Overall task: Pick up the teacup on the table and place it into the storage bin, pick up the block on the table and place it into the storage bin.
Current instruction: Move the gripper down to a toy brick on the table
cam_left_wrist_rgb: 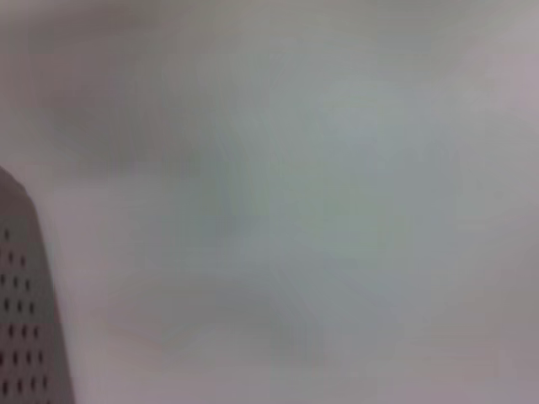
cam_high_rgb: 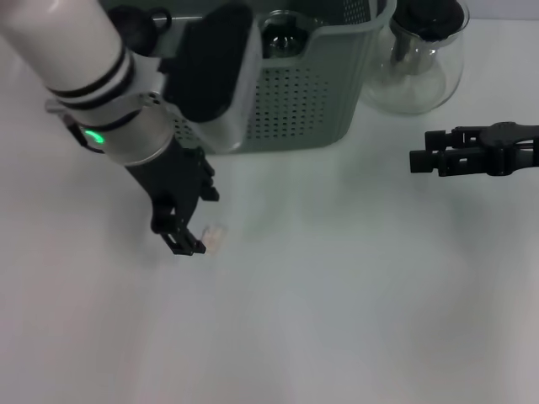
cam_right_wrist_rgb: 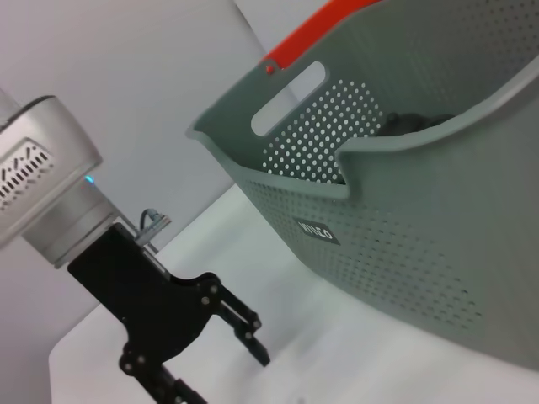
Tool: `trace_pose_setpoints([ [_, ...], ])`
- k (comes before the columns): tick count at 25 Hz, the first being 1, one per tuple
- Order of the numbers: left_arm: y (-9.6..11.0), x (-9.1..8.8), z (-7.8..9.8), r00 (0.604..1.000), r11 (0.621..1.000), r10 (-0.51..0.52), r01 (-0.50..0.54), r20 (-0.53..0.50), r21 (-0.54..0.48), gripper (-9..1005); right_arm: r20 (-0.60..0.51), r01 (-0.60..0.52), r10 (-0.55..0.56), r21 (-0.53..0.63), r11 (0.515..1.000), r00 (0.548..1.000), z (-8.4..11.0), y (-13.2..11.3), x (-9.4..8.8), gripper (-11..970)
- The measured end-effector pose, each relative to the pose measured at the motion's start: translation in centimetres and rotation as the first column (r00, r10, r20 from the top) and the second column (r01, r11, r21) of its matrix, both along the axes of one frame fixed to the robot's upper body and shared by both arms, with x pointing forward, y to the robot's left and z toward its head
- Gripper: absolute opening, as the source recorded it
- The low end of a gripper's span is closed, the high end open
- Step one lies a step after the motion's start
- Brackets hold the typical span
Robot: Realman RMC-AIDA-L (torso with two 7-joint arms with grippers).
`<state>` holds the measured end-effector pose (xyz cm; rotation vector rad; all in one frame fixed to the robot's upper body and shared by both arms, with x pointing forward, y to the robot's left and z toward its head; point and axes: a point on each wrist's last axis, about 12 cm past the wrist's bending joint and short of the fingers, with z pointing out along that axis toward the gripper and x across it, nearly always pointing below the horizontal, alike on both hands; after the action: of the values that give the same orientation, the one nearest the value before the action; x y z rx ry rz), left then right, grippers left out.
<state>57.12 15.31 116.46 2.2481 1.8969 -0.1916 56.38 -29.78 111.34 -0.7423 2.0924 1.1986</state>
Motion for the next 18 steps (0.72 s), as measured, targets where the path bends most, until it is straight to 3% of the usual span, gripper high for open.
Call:
trace_pose_setpoints([
  [8,-1.5,0.0,-1.3,0.994,0.994,-0.101,0.099,0.038,0.045,736,0.004,-0.026,0.026,0.012,1.000,1.000,0.2,0.6,0.1,941],
  [18,-1.5,0.1,-2.8,0.996,0.992,-0.091,0.089,0.021,0.085,735,0.007,-0.033,0.033,0.014,0.999,0.999,0.3,1.2,0.3,941],
])
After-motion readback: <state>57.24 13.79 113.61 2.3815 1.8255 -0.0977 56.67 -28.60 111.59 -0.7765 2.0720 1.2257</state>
